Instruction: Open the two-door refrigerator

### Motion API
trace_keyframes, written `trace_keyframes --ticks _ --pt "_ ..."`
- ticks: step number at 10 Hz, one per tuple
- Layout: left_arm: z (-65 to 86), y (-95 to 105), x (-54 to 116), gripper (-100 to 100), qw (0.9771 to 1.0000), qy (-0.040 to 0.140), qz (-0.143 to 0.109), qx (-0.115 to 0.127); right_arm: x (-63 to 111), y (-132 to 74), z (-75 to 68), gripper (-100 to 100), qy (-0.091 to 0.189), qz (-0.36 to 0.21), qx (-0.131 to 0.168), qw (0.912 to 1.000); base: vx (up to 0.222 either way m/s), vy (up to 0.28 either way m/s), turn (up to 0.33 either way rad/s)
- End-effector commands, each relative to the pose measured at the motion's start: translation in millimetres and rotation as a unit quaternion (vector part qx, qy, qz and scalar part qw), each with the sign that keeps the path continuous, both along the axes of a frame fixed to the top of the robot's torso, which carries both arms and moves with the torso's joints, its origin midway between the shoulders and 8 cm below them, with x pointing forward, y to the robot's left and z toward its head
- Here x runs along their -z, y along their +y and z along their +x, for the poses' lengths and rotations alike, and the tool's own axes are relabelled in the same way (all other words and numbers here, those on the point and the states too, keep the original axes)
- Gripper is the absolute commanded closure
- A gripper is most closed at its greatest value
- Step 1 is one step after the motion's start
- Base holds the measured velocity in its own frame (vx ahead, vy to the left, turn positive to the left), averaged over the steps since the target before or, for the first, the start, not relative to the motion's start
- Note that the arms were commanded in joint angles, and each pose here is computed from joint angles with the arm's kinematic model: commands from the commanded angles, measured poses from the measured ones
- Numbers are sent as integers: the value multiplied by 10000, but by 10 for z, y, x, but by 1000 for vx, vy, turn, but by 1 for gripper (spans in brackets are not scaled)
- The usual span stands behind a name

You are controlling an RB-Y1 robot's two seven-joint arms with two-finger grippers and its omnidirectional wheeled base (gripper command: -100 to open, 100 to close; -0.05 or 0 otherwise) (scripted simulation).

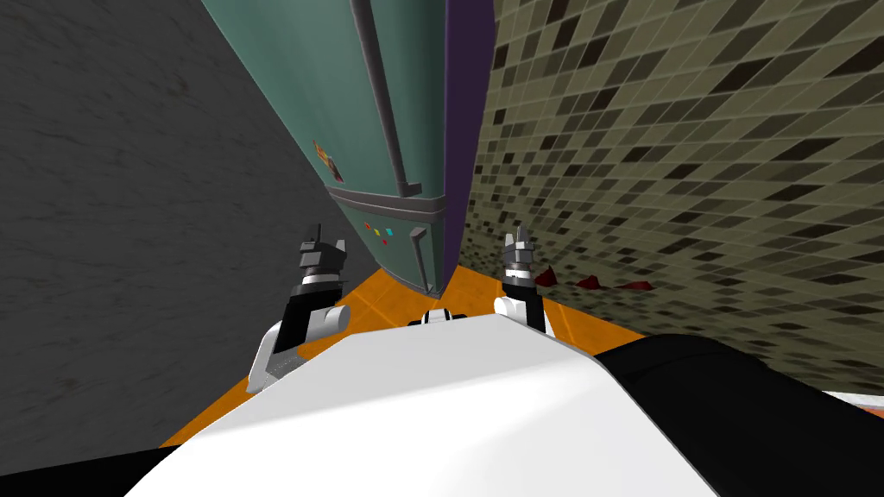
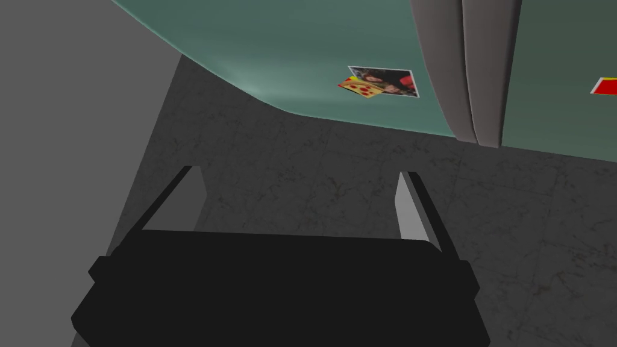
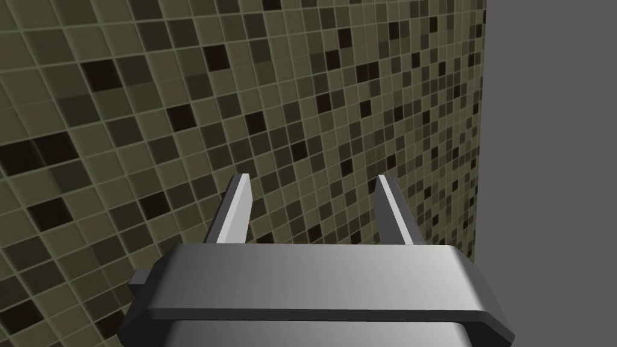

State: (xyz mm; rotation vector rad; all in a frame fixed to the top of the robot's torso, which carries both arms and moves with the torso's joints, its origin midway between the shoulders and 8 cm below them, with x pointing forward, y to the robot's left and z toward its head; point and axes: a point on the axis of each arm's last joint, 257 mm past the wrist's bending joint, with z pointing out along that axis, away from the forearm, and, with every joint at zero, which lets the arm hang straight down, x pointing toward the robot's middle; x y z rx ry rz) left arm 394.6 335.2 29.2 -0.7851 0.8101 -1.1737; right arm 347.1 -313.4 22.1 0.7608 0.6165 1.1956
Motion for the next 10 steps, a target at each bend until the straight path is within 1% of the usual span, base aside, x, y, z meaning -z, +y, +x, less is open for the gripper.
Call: trace_keyframes --ticks 1,2,3,4,5,6,7,8,9,10 --pt "64 93 -19 -100 9998 144 30 -162 -1 0 0 0 -1 0 0 10000 98 -108 81" --pt "74 143 -88 -100 9996 130 62 -246 0 0 0 0 0 0 0 10000 129 -154 183" --pt "95 160 -44 -100 9994 223 37 -268 0 0 0 0 0 0 0 10000 96 -145 53" --pt "113 220 -92 -100 9990 252 45 -361 -1 0 0 0 -1 0 0 10000 109 -142 87" --pt "122 228 -71 -100 9989 296 33 -372 0 0 0 0 0 0 0 10000 72 -120 55" --pt "140 289 -115 -100 9984 333 27 -464 -1 0 0 0 -1 0 0 10000 55 -138 117" --pt "147 296 -97 -100 9982 370 16 -473 0 0 0 0 0 0 0 10000 53 -121 64" --pt "161 353 -146 -100 9977 395 2 -557 -1 0 0 0 -1 0 -1 10000 73 -140 123" --pt "170 362 -122 -100 9974 445 -13 -568 0 0 0 0 0 0 0 10000 74 -122 72" --pt "184 418 -165 -100 9968 476 -39 -647 -1 0 0 0 -1 0 0 10000 92 -142 134"
